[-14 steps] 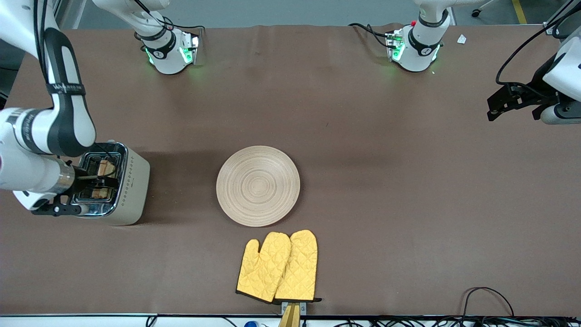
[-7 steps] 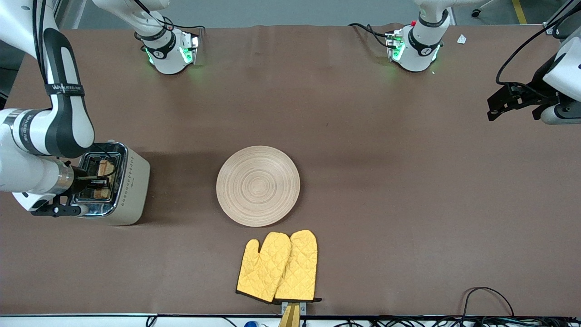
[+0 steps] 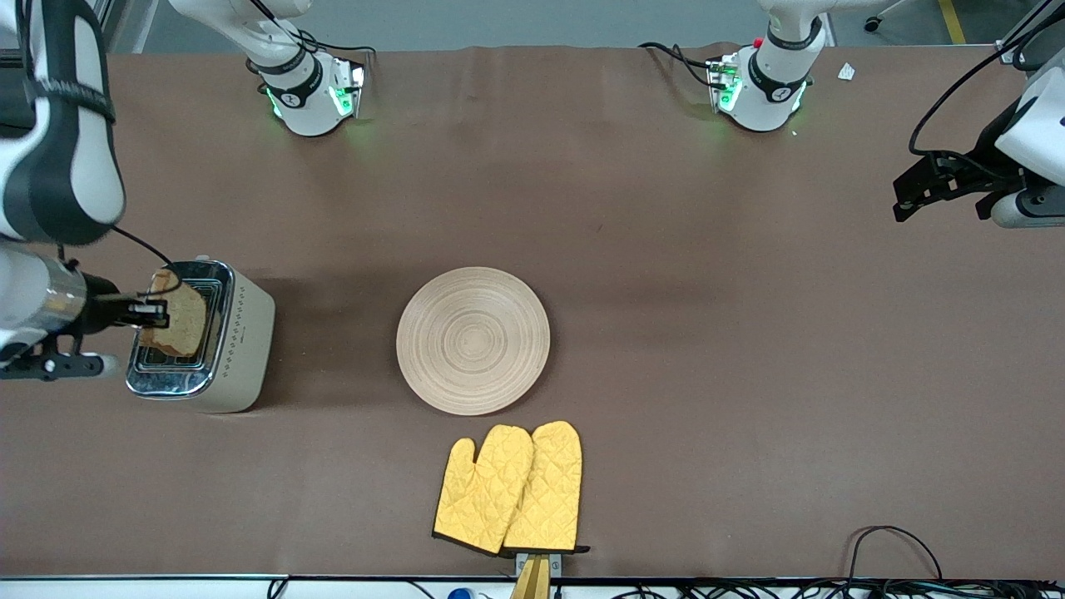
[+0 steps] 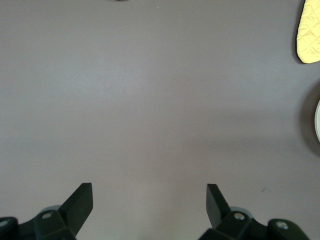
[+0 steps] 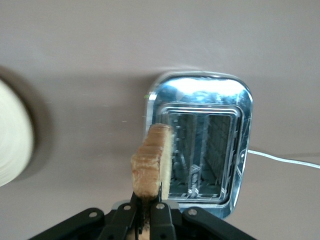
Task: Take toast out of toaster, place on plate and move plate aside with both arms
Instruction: 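Carry the toast with the right gripper over the wooden plate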
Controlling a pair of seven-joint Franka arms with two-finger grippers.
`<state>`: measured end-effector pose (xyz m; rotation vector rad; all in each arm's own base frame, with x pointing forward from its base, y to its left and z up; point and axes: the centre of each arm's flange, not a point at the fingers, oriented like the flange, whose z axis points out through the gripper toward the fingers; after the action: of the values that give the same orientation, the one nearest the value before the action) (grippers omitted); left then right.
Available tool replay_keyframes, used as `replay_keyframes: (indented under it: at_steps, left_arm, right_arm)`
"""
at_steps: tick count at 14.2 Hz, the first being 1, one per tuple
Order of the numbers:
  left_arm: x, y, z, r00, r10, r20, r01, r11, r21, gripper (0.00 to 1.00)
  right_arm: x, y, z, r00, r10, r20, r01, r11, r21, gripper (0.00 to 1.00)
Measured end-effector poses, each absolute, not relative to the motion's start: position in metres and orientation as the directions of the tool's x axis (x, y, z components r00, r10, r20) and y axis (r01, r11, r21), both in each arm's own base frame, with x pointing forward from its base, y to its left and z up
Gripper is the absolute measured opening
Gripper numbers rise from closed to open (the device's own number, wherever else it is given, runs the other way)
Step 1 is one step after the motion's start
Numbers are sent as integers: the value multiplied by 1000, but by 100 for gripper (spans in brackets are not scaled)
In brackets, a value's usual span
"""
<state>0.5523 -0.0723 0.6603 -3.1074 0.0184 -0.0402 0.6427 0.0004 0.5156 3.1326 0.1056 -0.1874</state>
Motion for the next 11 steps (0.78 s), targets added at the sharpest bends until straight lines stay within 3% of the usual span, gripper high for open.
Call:
replay_keyframes:
  at_steps: [2, 5, 11]
  left_arm:
    - [552, -72, 660, 1000, -12, 26, -11, -999, -34, 100]
    - [553, -72, 660, 1000, -13, 25, -12, -999, -34, 100]
    - [564, -72, 645, 1000, -13, 11, -12, -999, -29, 100]
  right_arm:
    - [639, 50, 535, 989, 110, -97, 108, -994, -27, 7]
    - [639, 149, 516, 993, 85, -80, 77, -992, -102, 7]
    - [646, 308, 390, 987, -126, -103, -149, -955, -258, 7]
